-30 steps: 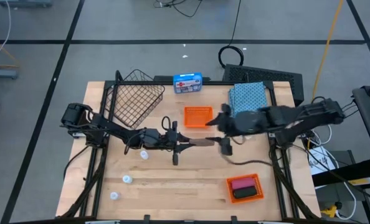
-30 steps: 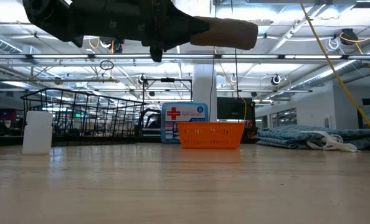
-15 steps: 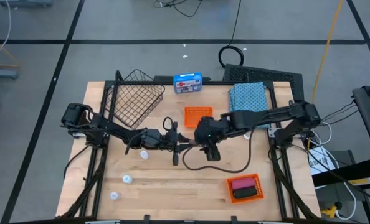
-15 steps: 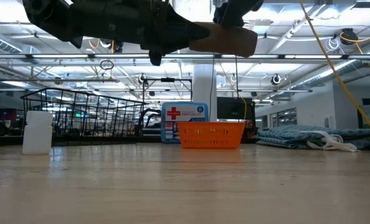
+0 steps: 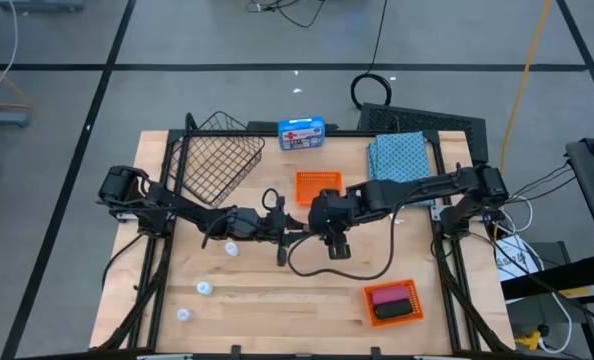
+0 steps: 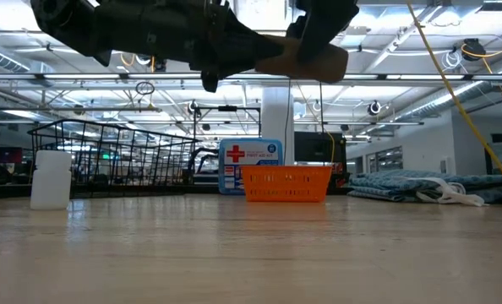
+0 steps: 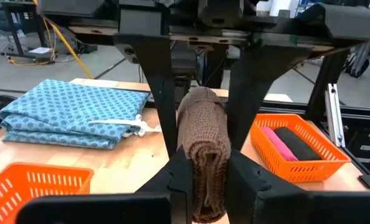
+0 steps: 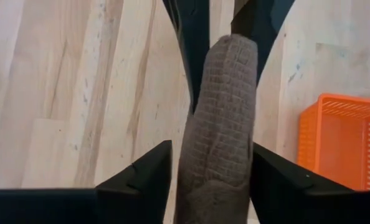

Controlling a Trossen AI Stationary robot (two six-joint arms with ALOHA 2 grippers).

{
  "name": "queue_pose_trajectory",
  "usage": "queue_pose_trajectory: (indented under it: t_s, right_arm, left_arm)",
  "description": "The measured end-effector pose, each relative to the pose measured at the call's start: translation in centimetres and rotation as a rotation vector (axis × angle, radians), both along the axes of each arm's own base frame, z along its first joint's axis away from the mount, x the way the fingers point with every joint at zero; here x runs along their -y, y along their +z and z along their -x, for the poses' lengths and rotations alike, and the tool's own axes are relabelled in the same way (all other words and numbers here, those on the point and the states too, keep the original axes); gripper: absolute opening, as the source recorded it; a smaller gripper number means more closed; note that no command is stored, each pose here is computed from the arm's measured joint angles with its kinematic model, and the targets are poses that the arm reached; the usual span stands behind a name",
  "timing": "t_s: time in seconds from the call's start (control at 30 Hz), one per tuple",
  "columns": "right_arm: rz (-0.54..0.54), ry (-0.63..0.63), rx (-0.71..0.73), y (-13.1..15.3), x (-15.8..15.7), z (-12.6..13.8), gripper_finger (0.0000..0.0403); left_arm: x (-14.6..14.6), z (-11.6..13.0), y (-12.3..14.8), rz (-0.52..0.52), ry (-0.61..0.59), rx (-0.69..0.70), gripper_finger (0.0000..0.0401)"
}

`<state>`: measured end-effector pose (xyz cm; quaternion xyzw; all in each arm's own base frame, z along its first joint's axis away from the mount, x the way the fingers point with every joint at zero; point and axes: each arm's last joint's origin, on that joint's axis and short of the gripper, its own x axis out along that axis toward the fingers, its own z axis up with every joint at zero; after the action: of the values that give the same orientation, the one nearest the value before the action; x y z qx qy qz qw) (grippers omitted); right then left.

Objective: Pick & place medical supplies in basket/bin
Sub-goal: Put the brown bandage into the bottom orange bin

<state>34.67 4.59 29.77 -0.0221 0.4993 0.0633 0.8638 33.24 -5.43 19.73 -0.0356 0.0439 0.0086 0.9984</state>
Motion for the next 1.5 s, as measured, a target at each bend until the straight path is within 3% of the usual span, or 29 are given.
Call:
queue_pose_trajectory:
  t_s: [0.23,0.6,0.7,0.8,0.97,1.2,1.37,1.5]
  right_arm:
    - [0.000,0.000,0.008,0.2,0.0,0.1,0.0137]
    - [0.002,0.004,0.009,0.2,0.0,0.1,0.0132]
    - [0.007,0.014,0.010,0.2,0.0,0.1,0.0119]
    - [0.006,0.020,0.005,0.1,0.0,0.1,0.0097]
    - [0.010,0.024,-0.027,0.0,0.0,0.4,0.0068]
    - [-0.012,-0.006,-0.103,0.6,-0.9,2.1,0.0066]
    - [-0.054,-0.008,-0.119,2.3,-3.4,4.6,0.0062]
    - [-0.097,-0.013,-0.086,4.1,-5.9,7.3,0.0065]
  left_arm:
    - [0.0,0.0,-0.1,-0.002,0.000,-0.007,0.0054]
    - [0.0,0.0,-0.1,0.002,0.000,-0.017,0.0062]
    - [0.0,0.0,-0.2,0.059,0.005,-0.022,0.0067]
    - [0.1,0.0,-0.3,0.111,-0.005,-0.037,0.0091]
    - [0.1,0.5,0.9,0.121,-0.017,-0.030,0.0169]
    - [-0.6,4.1,5.5,0.096,-0.019,-0.076,0.0244]
    - [-1.1,8.0,8.2,0.012,-0.028,-0.140,0.0261]
    - [-1.5,11.3,8.2,-0.018,0.054,-0.113,0.0263]
